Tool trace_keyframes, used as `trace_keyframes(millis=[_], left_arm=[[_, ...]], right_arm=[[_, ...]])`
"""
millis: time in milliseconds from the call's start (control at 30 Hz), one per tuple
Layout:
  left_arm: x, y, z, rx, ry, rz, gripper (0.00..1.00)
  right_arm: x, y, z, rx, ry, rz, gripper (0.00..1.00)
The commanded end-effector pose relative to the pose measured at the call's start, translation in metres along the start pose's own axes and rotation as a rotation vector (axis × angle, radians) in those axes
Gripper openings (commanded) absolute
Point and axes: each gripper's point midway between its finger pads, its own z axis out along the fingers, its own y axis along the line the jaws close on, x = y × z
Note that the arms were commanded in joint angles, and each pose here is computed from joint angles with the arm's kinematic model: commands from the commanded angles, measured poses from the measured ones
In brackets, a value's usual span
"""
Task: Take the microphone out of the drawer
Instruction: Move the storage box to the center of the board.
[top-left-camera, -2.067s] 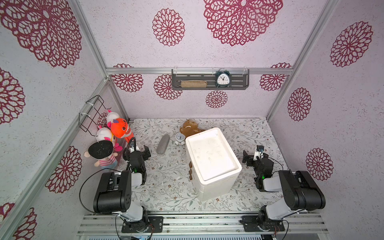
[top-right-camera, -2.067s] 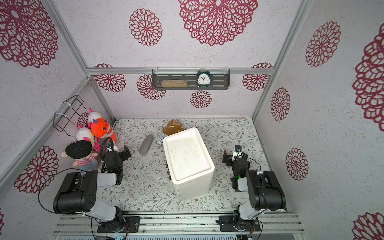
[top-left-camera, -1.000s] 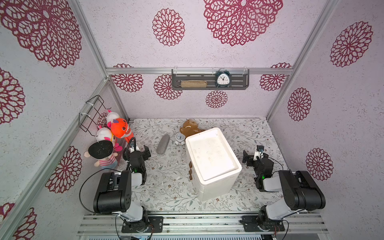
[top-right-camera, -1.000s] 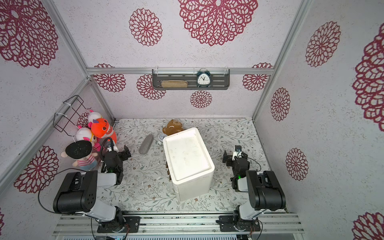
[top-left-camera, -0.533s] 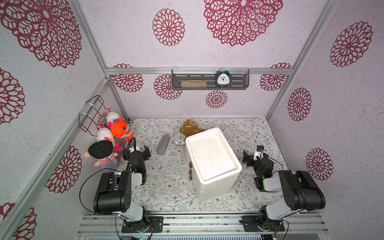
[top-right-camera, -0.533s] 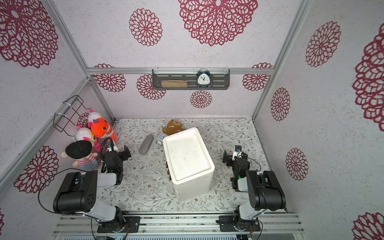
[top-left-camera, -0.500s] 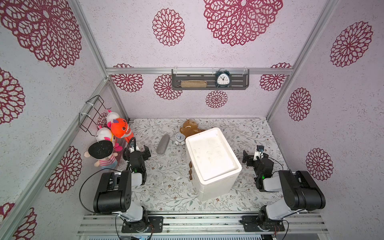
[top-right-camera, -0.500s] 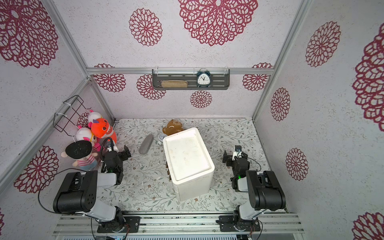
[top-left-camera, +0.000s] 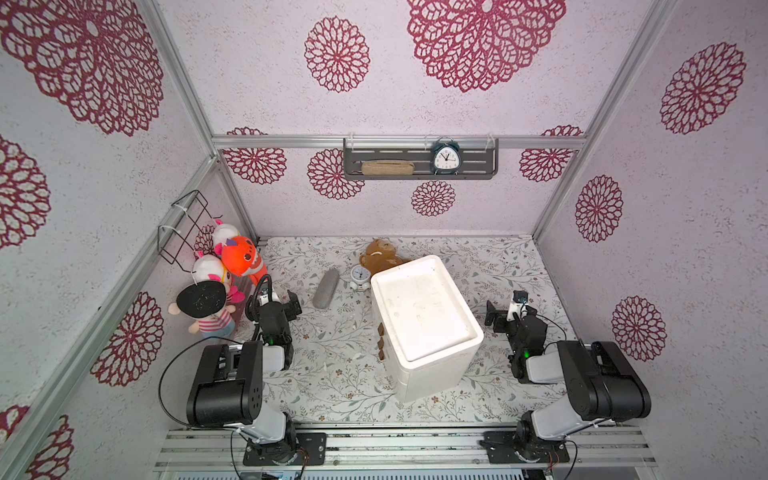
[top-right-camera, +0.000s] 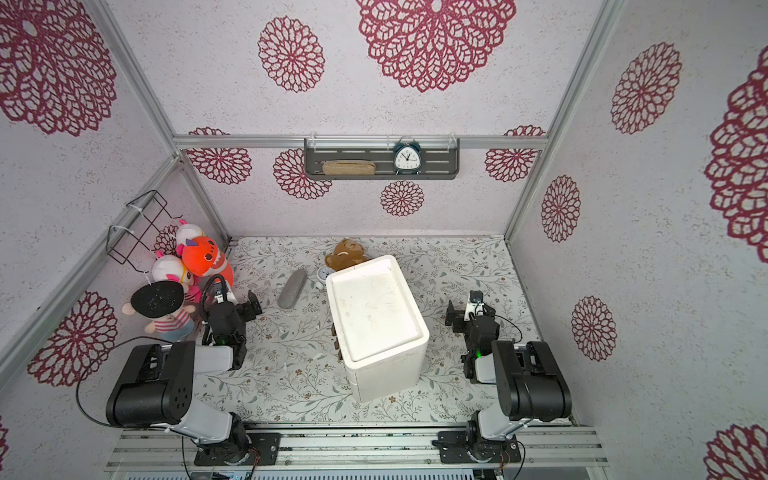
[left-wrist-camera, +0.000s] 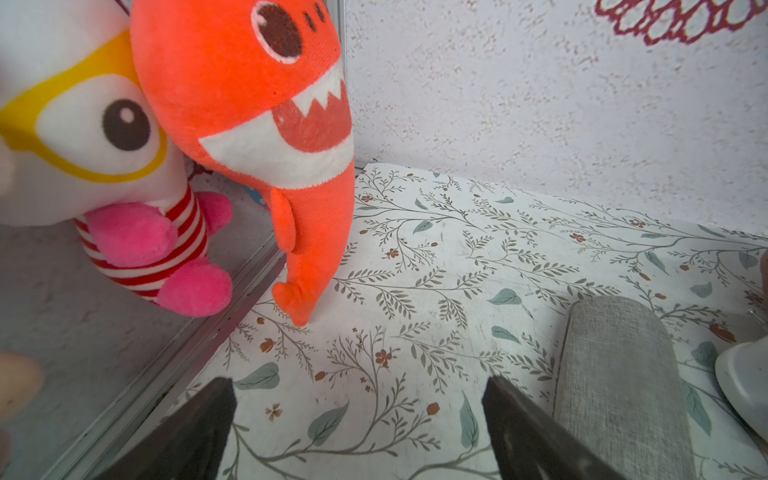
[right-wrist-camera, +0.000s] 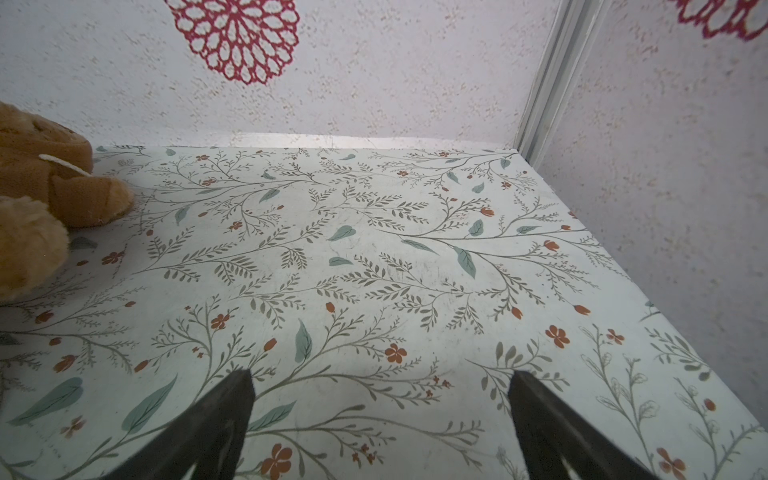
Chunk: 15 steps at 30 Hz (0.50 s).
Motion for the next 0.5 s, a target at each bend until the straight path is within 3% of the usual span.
trace_keyframes(millis=[0, 467], left_arm=[[-0.0078, -0.002, 0.0021, 0.006, -0.017, -0.013, 0.97], [-0.0076, -0.002, 0.0022, 0.005, -0.016, -0.014, 0.97]], right_arm=[[-0.0104, -0.0013, -0.0008, 0.001, -0.04, -0.003, 0.99], [-0.0098, -0.0012, -0.0004, 0.0, -0.037, -0.001, 0.99]])
